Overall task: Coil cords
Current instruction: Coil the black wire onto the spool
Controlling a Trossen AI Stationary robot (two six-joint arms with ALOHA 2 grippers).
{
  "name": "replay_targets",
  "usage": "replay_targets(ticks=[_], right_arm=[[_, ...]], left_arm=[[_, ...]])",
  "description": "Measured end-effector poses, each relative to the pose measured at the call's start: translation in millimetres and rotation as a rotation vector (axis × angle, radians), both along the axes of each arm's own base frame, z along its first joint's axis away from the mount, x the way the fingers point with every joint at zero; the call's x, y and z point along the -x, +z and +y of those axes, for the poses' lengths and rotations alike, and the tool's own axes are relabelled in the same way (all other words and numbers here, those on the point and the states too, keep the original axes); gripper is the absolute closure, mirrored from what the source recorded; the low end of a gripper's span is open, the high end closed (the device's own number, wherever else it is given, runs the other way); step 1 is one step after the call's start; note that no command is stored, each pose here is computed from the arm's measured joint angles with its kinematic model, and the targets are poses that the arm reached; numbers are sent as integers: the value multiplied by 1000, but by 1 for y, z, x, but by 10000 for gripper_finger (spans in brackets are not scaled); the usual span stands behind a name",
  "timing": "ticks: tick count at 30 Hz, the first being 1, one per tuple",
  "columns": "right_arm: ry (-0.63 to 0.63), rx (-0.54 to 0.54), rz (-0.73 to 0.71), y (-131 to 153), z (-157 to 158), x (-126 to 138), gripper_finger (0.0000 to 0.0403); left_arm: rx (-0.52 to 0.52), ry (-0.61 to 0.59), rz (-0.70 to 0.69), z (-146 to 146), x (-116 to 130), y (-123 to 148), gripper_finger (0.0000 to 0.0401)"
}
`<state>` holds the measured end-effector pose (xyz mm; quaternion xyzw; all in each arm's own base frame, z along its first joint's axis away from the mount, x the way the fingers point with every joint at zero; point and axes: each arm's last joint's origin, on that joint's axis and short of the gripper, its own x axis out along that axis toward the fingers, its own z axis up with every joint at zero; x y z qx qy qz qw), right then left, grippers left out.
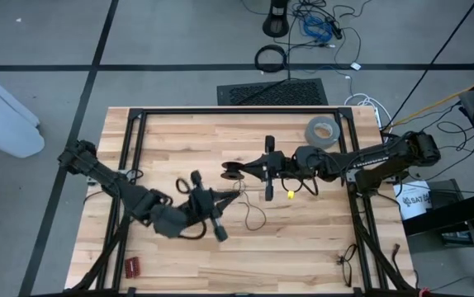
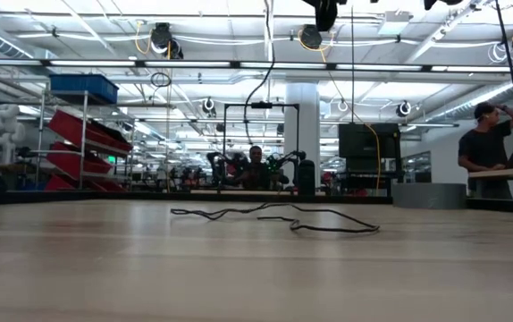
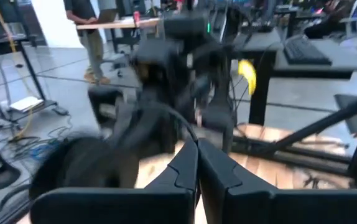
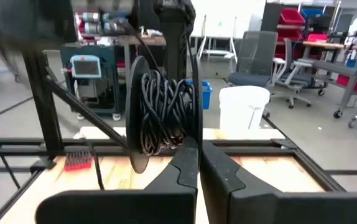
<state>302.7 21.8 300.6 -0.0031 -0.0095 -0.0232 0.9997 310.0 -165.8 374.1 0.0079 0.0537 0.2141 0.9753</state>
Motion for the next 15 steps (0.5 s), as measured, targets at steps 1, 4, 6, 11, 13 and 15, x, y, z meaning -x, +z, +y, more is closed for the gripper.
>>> replay_targets(ticks=[1,4,6,11,13,15], right_arm=[[-3,1,9,-2,0,-1,403],[-3,-2,7,-4,0,-3,403],[-3,-4,0,-4,0,-4,403],[-3,-27,-13,-3,0,-4,403],[-6,-27,-8,-3,0,-4,403],[-5,-31,-10,-3,0,-4,403]], left_arm=[[8,-4,-8,4,-3,4,391],[33,-27,-15,20,-12,7,396],[60,-48,-13,29,-19,5,398],[135,-76,0,42,-38,-9,399],[141,-83,18,40,-42,-16,399],[143,-97,21,36,-43,-18,399]])
